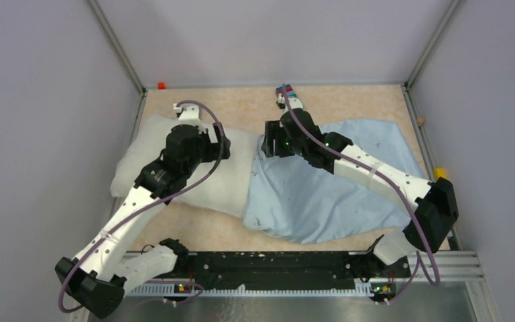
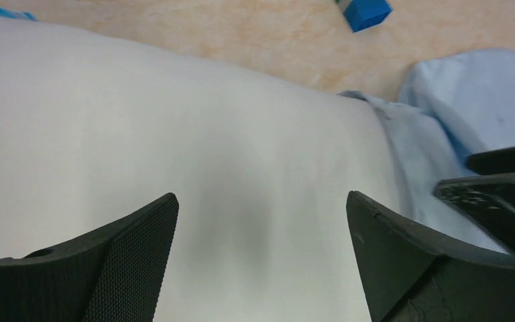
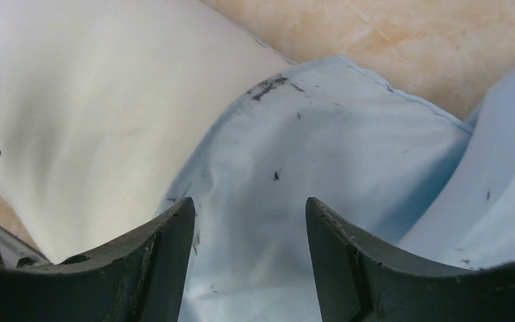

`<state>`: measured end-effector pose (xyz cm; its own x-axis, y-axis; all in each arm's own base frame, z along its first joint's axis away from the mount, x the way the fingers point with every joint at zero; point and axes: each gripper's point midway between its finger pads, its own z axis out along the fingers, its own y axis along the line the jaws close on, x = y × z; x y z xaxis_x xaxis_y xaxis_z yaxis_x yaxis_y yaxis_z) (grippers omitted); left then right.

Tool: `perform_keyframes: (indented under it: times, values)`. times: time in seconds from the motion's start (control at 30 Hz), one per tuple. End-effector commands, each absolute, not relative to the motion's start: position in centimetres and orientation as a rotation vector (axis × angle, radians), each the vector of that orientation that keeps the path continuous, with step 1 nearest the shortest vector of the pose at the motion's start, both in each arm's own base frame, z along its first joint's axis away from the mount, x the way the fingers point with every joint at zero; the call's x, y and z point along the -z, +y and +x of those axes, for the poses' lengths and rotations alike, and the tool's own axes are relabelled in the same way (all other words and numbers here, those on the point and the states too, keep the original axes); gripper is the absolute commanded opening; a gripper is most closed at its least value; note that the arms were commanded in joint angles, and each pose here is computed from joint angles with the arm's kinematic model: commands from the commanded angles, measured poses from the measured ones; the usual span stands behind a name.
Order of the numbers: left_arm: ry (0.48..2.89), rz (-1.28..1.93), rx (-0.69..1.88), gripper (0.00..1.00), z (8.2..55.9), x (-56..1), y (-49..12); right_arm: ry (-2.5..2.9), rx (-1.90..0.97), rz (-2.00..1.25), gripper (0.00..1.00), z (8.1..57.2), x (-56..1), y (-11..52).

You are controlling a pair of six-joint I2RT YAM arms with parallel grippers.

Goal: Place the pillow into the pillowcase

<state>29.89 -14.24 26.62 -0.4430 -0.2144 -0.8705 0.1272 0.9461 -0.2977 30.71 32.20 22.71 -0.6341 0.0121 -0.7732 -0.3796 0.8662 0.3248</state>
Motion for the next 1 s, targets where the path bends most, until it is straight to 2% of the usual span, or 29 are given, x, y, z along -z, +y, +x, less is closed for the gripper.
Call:
perform_keyframes:
  times: [0.0,0.13,0.2,0.23,0.3,0.33,0.37,0.43,0.5,0.73,0.87,0.97]
  values:
    - [2.123,-0.019,0.04,0.99,29.0,-23.4,-9.3,2.173,-0.462,-0.243,0.62,29.7,-23.0,29.4]
    - [2.22,0.0,-0.018,0.99,28.3,-19.6,-8.8,2.224,-0.395,-0.218,0.65,29.5,-19.8,28.3]
    - [2.259,0.021,0.04,0.92,28.0,-17.8,-9.8,2.239,-0.429,-0.223,0.64,29.7,-18.5,28.8]
    - [2.284,0.053,0.097,0.85,27.7,-16.9,-10.7,2.248,-0.45,-0.224,0.63,29.9,-17.9,29.0]
    - [2.331,0.09,0.252,0.61,26.9,-15.7,-13.1,2.252,-0.481,-0.216,0.62,31.1,-17.2,29.4]
    - [2.349,0.093,0.337,0.42,26.6,-15.3,-14.4,2.252,-0.476,-0.205,0.61,32.2,-16.9,29.3]
    - [2.358,0.103,0.419,0.29,26.3,-15.2,-15.7,2.239,-0.48,-0.201,0.61,33.3,-17.2,29.4]
    - [2.34,0.129,0.574,0.11,25.7,-15.7,-18.4,2.212,-0.481,-0.2,0.61,35.5,-17.8,29.8]
    - [2.303,0.136,0.664,0.0,25.7,-16.7,-20.2,2.188,-0.479,-0.212,0.6,37.5,-18.6,30.6]
    - [2.25,0.134,0.835,0.0,27.5,-18.5,-23.8,2.133,-0.419,-0.244,0.61,41.1,-22.3,32.1]
    - [2.298,0.044,0.782,0.0,28.7,-17.0,-23.7,2.102,-0.349,-0.206,0.63,40.1,-25.1,29.8]
    - [2.303,-0.003,0.752,0.0,29.3,-16.5,-23.2,2.06,-0.295,-0.194,0.65,37.0,-27.5,27.6]
